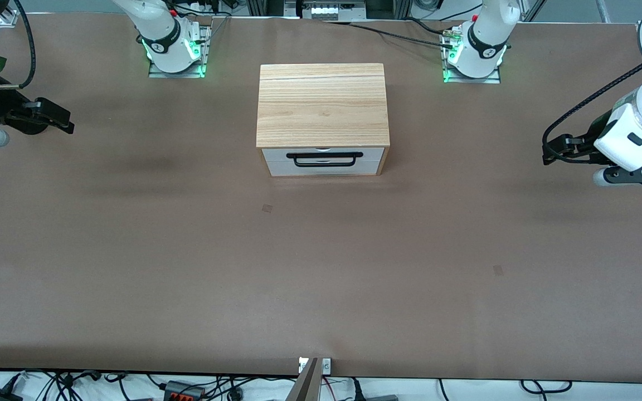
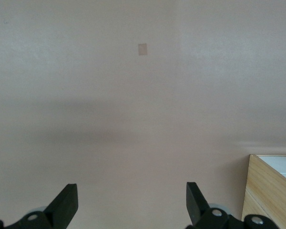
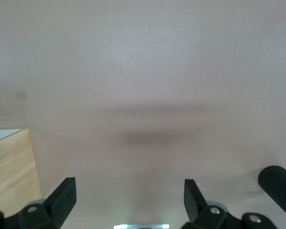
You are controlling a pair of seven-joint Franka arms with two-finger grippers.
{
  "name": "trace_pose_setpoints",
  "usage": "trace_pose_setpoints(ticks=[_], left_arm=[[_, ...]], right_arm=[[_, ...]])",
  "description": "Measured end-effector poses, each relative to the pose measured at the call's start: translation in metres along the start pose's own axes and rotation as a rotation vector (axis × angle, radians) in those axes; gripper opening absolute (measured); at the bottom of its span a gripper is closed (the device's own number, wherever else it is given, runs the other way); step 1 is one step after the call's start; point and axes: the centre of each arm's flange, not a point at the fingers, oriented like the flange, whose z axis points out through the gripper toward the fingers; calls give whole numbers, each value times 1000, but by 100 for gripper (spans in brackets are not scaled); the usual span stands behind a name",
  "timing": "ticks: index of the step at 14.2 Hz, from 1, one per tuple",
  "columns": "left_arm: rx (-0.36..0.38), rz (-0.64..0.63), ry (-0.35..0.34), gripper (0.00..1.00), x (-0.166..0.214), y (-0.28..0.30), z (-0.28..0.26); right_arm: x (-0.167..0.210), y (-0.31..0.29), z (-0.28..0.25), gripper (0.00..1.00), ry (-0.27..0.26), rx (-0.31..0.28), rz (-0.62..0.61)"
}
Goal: Pull top drawer with both arms simultaneously
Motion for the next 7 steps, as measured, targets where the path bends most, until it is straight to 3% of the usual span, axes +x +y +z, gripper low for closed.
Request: trace_pose_setpoints(ticks=[5,7], left_arm=[[-5,0,-4,100,1,1,2],[-46,-1,-10,100,1,5,2]], right_arm=[[0,0,1,100,-3,0,-2],[1,0,3,100,-7,0,-2]])
